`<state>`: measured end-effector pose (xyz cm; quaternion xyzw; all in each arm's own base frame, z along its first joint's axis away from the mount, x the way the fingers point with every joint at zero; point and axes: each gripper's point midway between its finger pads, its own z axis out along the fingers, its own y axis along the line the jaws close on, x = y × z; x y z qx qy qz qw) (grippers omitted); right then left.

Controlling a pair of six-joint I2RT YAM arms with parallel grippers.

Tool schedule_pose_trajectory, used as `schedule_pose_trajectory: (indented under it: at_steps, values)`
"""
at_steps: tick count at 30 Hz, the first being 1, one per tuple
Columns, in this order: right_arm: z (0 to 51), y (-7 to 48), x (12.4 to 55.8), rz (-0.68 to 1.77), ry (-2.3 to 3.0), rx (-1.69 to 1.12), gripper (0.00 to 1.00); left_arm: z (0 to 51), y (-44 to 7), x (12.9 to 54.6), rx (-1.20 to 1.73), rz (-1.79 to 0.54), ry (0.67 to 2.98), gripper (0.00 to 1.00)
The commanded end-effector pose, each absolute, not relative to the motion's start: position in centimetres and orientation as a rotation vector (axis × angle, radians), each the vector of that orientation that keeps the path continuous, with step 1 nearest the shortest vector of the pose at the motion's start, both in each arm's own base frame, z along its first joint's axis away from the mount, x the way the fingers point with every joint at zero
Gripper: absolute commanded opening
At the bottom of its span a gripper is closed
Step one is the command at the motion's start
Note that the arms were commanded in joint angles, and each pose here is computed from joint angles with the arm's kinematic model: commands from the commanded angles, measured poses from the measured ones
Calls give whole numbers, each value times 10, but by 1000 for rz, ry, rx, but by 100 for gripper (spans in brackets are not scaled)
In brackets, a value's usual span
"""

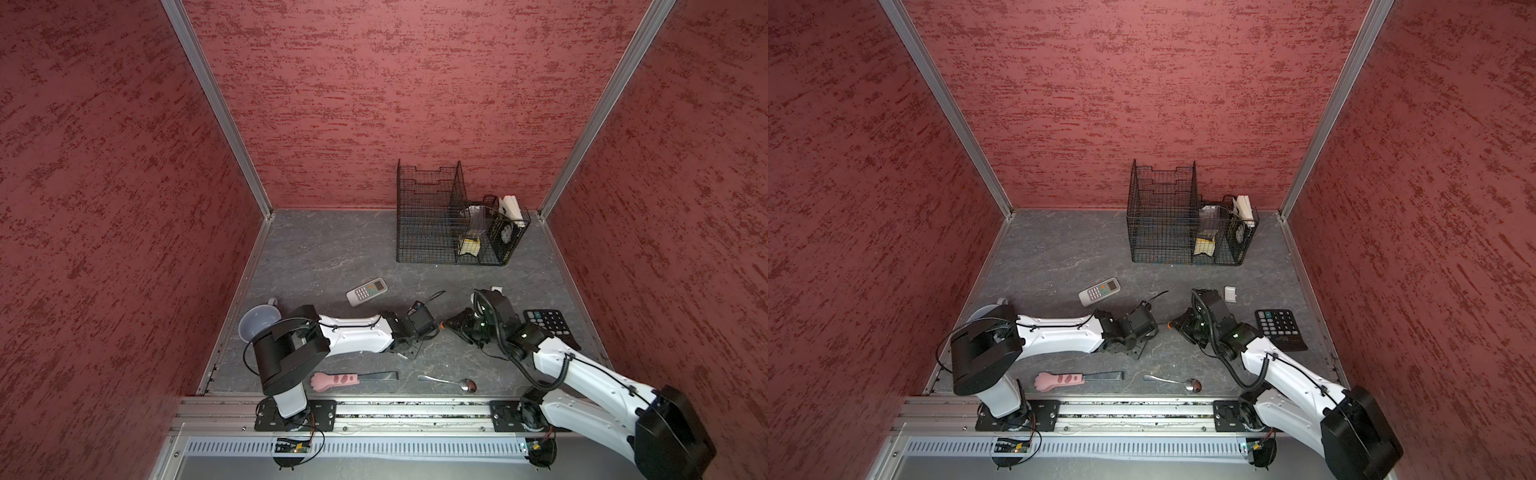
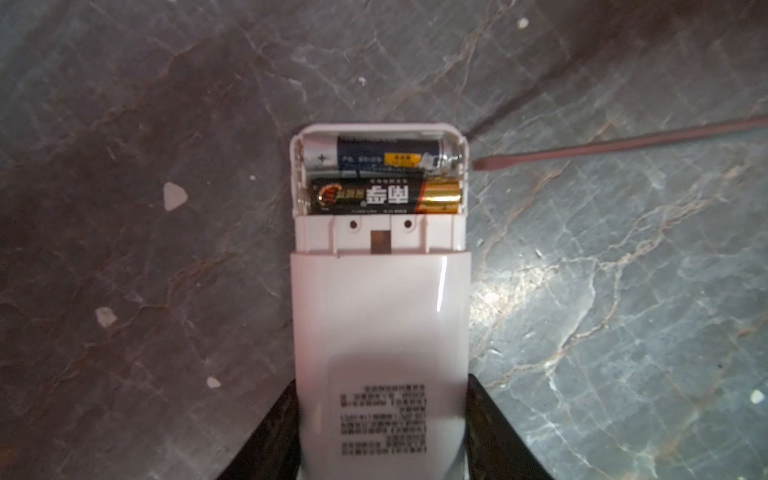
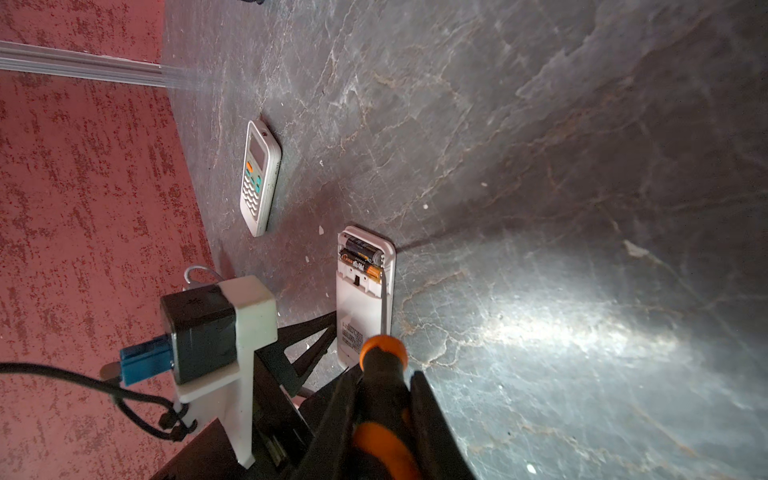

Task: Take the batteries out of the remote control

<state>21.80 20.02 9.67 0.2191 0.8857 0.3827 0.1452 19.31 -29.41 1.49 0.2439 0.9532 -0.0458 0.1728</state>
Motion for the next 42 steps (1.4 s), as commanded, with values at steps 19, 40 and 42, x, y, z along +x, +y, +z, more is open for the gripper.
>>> schedule_pose_trajectory:
  at_steps: [19,40,42]
  values:
    - [98,209,226,1150,2535,626,0,-25,-272,171,730,-36,2841,39]
    - [96,202,220,1116,2548,627,0,-25,-273,170,739,-38,2842,39]
    - [96,201,219,1115,2548,629,0,-25,-273,170,739,-37,2842,39]
